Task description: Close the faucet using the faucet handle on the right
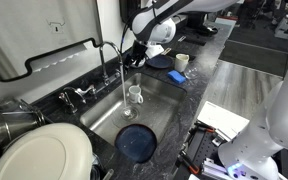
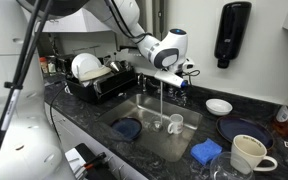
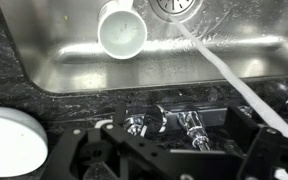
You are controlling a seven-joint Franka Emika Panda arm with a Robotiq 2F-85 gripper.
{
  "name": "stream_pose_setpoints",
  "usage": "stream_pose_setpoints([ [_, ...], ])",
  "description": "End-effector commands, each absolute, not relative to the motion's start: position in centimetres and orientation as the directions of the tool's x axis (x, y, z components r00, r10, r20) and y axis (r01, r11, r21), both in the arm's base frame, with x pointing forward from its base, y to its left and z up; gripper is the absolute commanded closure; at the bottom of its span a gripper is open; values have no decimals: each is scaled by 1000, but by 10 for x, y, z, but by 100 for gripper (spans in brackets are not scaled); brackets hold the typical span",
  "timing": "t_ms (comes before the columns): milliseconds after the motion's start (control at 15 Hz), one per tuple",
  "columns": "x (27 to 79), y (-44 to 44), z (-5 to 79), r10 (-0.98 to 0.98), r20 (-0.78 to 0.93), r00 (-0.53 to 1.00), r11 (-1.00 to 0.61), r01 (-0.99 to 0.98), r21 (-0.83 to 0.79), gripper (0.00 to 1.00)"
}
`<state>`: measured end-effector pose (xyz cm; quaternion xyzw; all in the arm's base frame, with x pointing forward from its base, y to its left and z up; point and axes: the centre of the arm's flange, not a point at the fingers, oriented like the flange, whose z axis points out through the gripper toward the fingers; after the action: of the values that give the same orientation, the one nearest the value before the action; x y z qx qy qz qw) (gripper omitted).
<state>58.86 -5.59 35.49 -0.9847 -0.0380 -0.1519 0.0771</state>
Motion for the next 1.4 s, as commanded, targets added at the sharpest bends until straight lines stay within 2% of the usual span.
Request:
stream_pose_setpoints([
  [0, 600, -61, 339, 26, 315, 949, -981, 84, -173, 0],
  [267, 601, -64, 342, 3, 335, 942, -986, 58, -154, 0],
  [800, 641, -65, 317, -5, 331, 944, -991, 40, -130, 0],
  [1333, 655, -76, 303, -75, 349, 934, -993, -100, 55, 0],
])
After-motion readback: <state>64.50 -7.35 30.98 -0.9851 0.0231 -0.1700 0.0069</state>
